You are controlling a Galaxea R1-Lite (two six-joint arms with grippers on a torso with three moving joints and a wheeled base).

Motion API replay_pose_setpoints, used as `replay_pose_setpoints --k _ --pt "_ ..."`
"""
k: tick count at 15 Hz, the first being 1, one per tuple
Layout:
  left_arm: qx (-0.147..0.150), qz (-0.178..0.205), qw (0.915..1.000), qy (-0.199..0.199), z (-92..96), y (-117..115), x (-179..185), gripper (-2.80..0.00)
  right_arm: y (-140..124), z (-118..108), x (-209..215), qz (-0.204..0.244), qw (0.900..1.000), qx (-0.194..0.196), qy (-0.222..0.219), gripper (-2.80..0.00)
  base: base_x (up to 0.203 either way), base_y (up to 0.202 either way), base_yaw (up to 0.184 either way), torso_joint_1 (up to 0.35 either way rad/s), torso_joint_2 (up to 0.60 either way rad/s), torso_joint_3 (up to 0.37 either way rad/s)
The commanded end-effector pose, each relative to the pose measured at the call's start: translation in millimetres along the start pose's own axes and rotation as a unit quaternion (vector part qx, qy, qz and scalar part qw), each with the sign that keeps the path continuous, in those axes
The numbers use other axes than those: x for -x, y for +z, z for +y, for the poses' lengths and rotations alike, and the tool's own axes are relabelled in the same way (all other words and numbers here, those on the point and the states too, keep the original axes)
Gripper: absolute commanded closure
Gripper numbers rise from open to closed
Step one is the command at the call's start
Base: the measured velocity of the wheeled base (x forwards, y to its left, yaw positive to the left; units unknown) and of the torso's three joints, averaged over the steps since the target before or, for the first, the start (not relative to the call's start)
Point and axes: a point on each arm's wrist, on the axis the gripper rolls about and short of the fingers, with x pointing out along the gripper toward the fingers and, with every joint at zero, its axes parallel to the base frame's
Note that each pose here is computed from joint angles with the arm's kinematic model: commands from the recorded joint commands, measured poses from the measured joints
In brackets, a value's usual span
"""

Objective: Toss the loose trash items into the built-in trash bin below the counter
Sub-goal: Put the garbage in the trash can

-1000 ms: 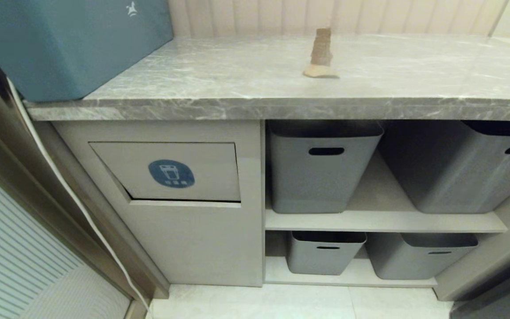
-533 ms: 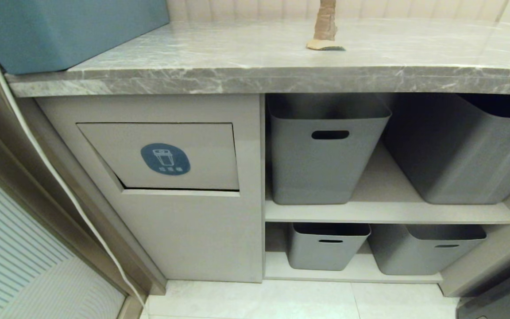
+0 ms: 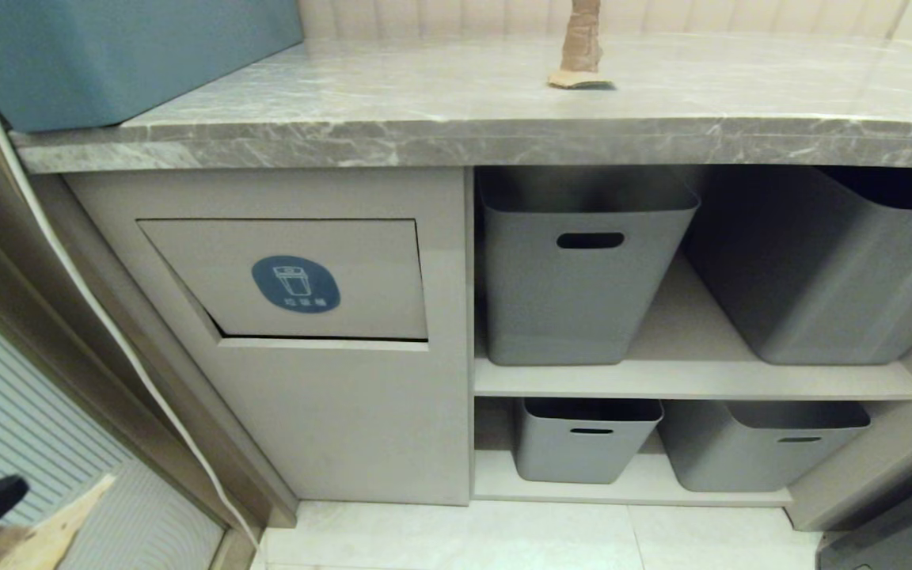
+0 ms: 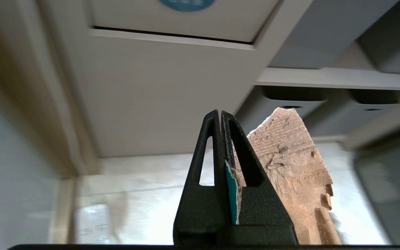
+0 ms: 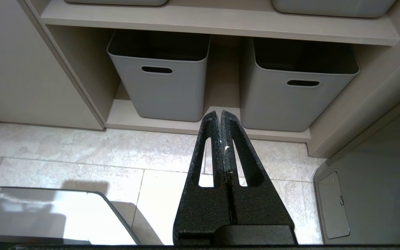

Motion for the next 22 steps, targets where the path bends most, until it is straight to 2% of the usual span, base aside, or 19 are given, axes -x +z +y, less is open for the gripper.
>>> replay_pose_setpoints --k 1,3,6,9,13,14,22 --pt "0.034 0.093 0.9951 -0.010 19.0 12 -88 0.00 0 0 0 0.001 1.000 0.000 0.001 0.00 0.000 0.000 0.000 0.000 0.00 0.000" --pt "0.036 0.093 0.9946 -0.031 28.8 12 -139 0.00 0 0 0 0.001 1.000 0.000 0.001 0.00 0.000 0.000 0.000 0.000 0.00 0.000" --pt "0.033 0.086 0.9946 -0.047 40.2 -1 -194 0.00 0 0 0 0.001 1.000 0.000 0.001 0.00 0.000 0.000 0.000 0.000 0.00 0.000" --pt "0.021 0.047 0.9982 -0.030 53.1 -20 -240 0.00 0 0 0 0.001 1.000 0.000 0.001 0.00 0.000 0.000 0.000 0.000 0.00 0.000" --pt "-0.001 -0.022 0.9995 -0.023 58.2 -48 -290 0.00 0 0 0 0.001 1.000 0.000 0.001 0.00 0.000 0.000 0.000 0.000 0.00 0.000" --pt "-0.006 -0.041 0.9989 -0.022 57.4 -46 -300 0.00 0 0 0 0.001 1.000 0.000 0.001 0.00 0.000 0.000 0.000 0.000 0.00 0.000" --pt "-0.015 -0.101 0.9943 -0.028 64.3 -35 -355 0.00 0 0 0 0.001 1.000 0.000 0.001 0.00 0.000 0.000 0.000 0.000 0.00 0.000"
